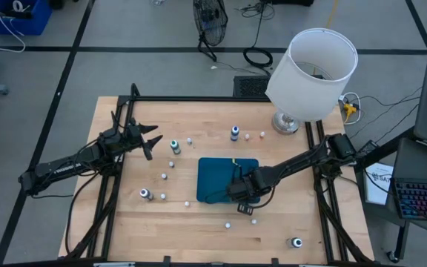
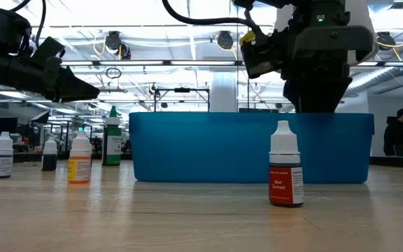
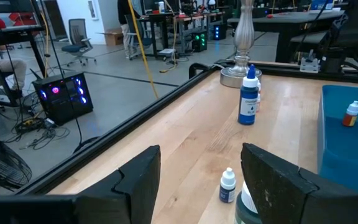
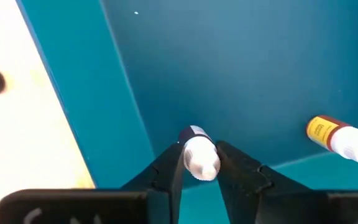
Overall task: Pick & Place food coloring
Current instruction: Put the small black food coloring bottle into the blue bin, then put the small green food coloring bottle into the blue bin
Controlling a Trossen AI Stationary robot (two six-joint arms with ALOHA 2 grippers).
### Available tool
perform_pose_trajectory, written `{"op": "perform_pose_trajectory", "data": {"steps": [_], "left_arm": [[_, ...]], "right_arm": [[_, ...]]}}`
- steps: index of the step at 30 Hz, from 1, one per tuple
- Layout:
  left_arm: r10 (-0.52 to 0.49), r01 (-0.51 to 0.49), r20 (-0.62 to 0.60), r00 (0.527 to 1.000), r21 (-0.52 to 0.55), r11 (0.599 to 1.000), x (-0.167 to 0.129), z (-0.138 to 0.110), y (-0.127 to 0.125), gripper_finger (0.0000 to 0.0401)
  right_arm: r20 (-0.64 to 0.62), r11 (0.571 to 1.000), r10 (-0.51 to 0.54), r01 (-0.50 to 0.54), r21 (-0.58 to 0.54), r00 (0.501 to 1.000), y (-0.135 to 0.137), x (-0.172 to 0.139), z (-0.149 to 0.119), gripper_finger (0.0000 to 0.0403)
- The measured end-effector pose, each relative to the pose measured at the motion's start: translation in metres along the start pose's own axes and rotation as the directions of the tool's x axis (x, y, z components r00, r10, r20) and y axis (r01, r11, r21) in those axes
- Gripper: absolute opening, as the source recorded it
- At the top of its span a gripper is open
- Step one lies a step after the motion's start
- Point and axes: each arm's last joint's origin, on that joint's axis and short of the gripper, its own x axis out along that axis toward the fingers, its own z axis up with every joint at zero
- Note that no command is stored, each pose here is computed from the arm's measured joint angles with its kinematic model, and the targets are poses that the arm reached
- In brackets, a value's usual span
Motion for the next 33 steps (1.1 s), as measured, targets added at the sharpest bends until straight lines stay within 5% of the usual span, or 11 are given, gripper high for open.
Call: {"op": "perform_pose_trajectory", "data": {"steps": [14, 24, 33], "left_arm": [[0.0, 0.0, 0.0, 1.0, 0.0, 1.0, 0.0, 0.0, 0.0, 0.0225], [0.0, 0.0, 0.0, 1.0, 0.0, 1.0, 0.0, 0.0, 0.0, 0.0225], [0.0, 0.0, 0.0, 1.0, 0.0, 1.0, 0.0, 0.0, 0.0, 0.0225]], "right_arm": [[0.01, 1.0, 0.007, -0.007, 0.028, 1.0, 0.0, -0.003, 0.0, 0.0115], [0.162, 0.991, 0.076, -0.093, 0.1, 0.984, -0.005, -0.054, -0.009, 0.0116], [0.229, 0.966, 0.259, -0.257, -0.038, 0.938, 0.042, -0.08, -0.046, 0.0084]]}}
